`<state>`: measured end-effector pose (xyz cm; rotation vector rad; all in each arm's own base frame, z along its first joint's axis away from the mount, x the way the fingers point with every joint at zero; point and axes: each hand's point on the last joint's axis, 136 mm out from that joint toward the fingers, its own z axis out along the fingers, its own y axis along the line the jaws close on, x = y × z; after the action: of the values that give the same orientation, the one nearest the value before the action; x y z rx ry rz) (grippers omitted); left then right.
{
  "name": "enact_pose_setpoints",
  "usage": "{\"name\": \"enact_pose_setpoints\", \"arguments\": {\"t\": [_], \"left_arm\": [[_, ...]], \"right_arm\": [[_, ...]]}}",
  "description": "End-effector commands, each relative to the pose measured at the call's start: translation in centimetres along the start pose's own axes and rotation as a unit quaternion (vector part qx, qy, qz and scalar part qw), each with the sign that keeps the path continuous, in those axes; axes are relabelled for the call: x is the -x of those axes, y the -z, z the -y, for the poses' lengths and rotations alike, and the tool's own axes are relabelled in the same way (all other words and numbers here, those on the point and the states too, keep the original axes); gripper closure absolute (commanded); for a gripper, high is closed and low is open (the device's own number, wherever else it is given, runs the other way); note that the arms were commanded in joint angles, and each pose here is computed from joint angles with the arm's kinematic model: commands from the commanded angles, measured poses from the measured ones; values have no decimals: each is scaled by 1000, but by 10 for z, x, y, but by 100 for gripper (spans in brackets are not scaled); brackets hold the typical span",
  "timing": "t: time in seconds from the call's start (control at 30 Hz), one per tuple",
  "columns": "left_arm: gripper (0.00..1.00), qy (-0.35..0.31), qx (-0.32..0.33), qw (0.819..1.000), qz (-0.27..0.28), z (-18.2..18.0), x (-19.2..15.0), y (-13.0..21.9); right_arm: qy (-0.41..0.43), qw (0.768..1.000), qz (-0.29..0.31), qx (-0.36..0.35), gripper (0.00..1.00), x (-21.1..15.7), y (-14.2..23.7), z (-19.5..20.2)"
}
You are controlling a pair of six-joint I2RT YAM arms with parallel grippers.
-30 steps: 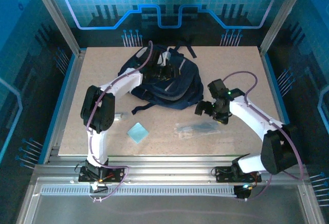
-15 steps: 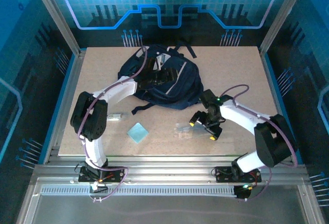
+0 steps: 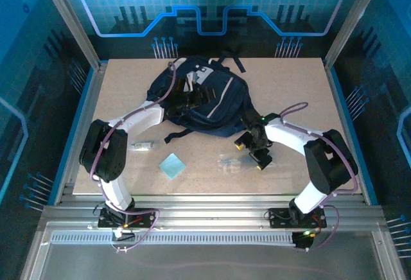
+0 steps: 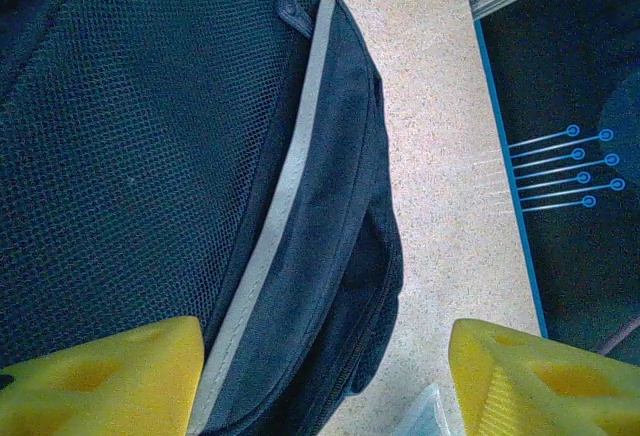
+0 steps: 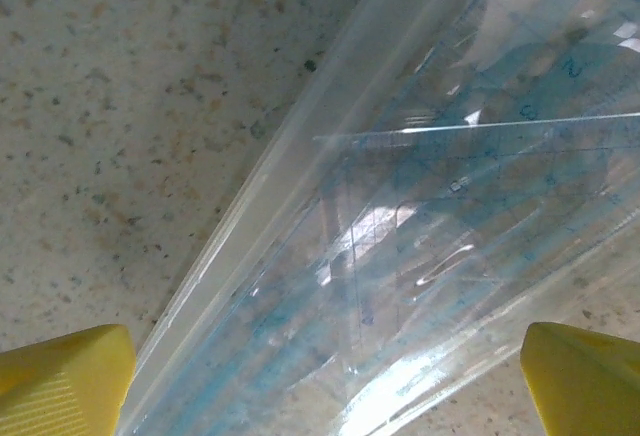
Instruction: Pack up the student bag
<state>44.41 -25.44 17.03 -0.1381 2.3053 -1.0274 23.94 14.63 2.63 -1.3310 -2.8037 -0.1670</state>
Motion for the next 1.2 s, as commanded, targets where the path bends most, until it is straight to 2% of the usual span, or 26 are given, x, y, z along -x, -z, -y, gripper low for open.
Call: {"name": "enact_pose_setpoints", "arguments": {"t": [0.0, 0.4, 0.53, 0.63, 0.8, 1.17], "left_arm": [[33, -6, -16, 999, 29, 10, 14, 15], [33, 11, -26, 999, 33, 7, 16, 17], [33, 15, -26, 999, 33, 7, 16, 18], [33, 18, -28, 999, 32, 7, 15, 17], [33, 19, -28, 999, 32, 8, 16, 18], [33, 17, -28, 999, 32, 10, 18, 21]], "right_arm": [[-41, 998, 39, -4, 0, 8, -6, 5], [-45, 997, 34, -61, 0, 4, -39, 34], [-44, 996, 42, -62, 5, 5, -44, 40], [-36, 996, 51, -65, 14, 7, -44, 42], [-18, 995, 77, -65, 35, 16, -35, 41], [42, 991, 116, -56, 59, 30, -13, 31]]}}
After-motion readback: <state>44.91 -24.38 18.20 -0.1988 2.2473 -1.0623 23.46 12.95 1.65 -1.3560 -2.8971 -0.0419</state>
